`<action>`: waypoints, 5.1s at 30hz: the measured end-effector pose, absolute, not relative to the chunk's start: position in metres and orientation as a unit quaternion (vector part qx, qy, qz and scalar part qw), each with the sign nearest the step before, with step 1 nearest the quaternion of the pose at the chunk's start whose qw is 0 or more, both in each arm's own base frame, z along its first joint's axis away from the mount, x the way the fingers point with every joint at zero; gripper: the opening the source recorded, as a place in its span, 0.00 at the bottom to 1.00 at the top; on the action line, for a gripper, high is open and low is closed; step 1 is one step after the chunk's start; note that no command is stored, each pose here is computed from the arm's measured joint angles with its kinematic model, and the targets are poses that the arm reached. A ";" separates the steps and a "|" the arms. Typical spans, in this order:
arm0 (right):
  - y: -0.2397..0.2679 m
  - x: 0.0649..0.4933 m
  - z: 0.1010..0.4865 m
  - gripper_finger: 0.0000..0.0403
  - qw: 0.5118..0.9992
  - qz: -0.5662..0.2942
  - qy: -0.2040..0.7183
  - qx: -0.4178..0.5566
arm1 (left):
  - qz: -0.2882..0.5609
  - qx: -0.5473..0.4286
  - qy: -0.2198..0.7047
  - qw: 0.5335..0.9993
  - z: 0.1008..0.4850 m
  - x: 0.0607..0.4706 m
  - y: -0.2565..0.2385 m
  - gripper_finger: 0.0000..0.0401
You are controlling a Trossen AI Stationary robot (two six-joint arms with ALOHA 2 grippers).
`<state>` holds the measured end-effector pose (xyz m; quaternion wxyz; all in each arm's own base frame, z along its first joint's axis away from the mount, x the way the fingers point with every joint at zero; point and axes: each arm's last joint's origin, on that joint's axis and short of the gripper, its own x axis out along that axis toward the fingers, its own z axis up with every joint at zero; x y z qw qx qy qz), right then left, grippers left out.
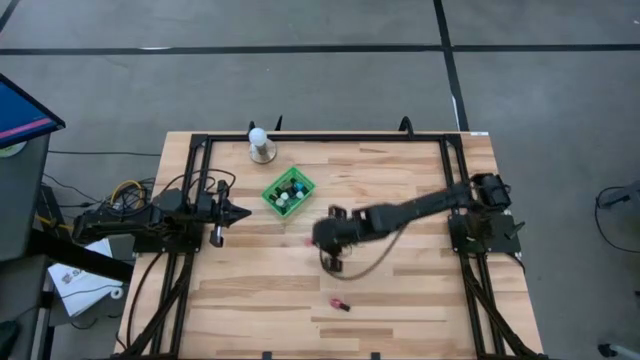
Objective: Pick & Place Nail Polish
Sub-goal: Put the light pink nail polish bottle into the green bin, then put the dark pink nail polish bottle into the green bin
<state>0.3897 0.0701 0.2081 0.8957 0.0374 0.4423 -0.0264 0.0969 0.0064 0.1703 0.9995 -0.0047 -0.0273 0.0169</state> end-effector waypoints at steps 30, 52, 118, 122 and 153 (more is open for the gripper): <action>-0.065 0.457 0.234 0.10 0.922 -0.182 0.337 0.060 | 0.016 -0.005 -0.026 1.000 0.170 0.097 0.006 0.00; -0.054 0.488 0.212 0.10 0.814 -0.042 0.510 -0.274 | 0.017 -0.005 -0.026 1.000 0.170 0.097 0.006 0.00; -0.055 0.488 0.178 0.18 0.718 0.067 0.581 -0.377 | 0.017 -0.005 -0.026 1.000 0.170 0.097 0.006 0.00; -0.059 0.487 0.178 0.18 0.717 0.067 0.584 -0.374 | 0.017 -0.005 -0.026 1.000 0.170 0.097 0.006 0.00; -0.064 0.466 0.284 0.46 0.806 -0.011 0.578 -0.128 | 0.018 -0.005 -0.026 0.999 0.170 0.097 0.006 0.00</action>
